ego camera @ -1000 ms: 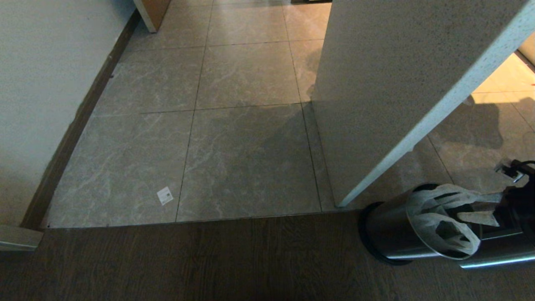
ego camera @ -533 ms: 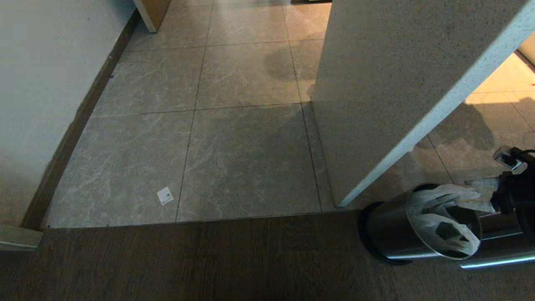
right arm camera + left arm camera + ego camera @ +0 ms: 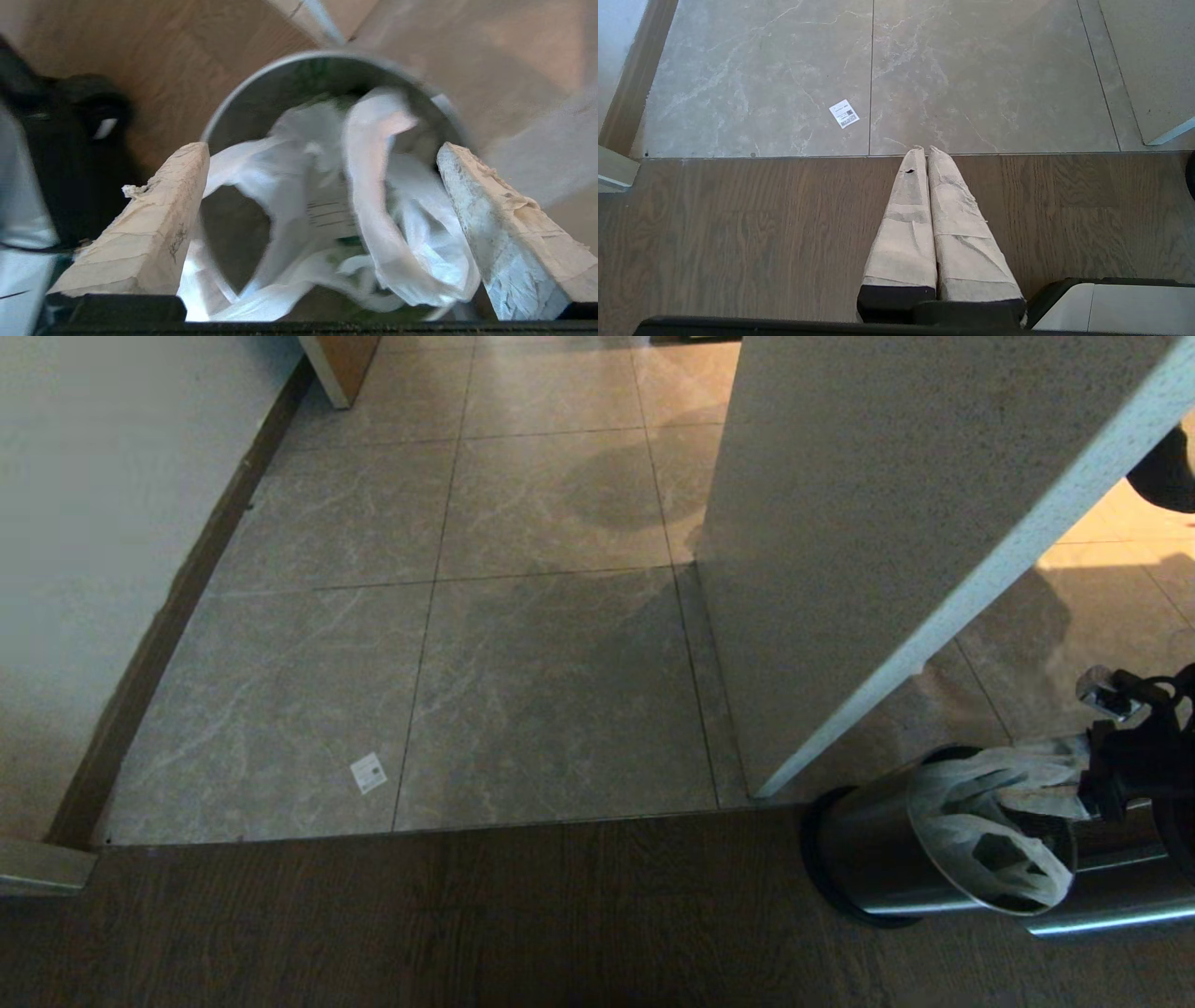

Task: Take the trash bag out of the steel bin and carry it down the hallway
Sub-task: Pick up the trash bag

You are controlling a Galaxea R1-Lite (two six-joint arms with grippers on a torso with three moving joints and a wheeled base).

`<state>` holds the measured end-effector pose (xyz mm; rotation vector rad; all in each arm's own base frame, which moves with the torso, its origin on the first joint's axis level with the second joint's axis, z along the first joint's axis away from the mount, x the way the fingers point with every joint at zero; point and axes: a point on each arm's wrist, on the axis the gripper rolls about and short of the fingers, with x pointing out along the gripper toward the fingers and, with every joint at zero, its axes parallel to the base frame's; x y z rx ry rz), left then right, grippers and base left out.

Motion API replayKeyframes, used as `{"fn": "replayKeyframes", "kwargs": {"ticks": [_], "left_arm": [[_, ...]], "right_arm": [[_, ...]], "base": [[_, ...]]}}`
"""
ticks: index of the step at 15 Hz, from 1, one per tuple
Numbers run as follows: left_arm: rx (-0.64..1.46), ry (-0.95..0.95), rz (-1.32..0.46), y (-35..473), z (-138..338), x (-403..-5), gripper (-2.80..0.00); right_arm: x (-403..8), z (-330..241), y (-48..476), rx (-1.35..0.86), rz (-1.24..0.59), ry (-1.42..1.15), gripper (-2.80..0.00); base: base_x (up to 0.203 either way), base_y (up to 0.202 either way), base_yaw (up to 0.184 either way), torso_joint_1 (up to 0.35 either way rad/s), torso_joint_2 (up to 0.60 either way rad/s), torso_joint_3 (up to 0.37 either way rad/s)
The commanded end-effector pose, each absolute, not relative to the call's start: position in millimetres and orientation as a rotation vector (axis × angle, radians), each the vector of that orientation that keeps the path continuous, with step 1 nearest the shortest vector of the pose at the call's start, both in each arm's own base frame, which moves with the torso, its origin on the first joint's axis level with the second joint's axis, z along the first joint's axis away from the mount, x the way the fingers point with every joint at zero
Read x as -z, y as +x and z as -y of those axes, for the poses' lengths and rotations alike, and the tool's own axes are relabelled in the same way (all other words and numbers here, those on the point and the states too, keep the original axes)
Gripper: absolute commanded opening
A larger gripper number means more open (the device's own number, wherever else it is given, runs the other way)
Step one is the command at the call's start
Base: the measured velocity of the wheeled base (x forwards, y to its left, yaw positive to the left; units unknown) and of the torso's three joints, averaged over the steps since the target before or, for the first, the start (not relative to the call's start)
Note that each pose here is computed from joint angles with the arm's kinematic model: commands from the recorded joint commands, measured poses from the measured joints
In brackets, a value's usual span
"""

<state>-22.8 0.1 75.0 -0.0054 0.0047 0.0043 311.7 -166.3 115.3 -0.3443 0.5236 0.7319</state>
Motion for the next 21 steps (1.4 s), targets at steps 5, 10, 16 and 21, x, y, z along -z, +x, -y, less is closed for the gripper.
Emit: {"fn": "replayKeyframes", "kwargs": {"ticks": [5, 10, 16, 21], "left_arm": [[-0.005, -0.006, -0.005, -22.8, -0.1, -75.0, -2.8], [-0.005, -0.006, -0.005, -22.8, -0.1, -75.0, -2.8], [-0.005, -0.006, -0.005, -22.8, -0.1, -75.0, -2.8], [-0.005, -0.006, -0.005, -22.8, -0.1, -75.0, -2.8]], "right_arm": [[-115.3, 164.5, 301.4, -0.752, -0.566, -0.366, 0.0], [-111.3, 168.4, 284.5, -0.804, -0.661, -0.497, 0.0], [-112.2, 165.5, 271.2, -0.867, -0.724, -0.429, 0.0], [-107.4, 167.7, 269.8, -0.884, -0.76, -0.508, 0.0]], "base": [[0.0, 0.0, 0.0, 0.0, 0.0, 0.0], [0.0, 0.0, 0.0, 0.0, 0.0, 0.0], [0.0, 0.0, 0.0, 0.0, 0.0, 0.0], [0.0, 0.0, 0.0, 0.0, 0.0, 0.0]]}}
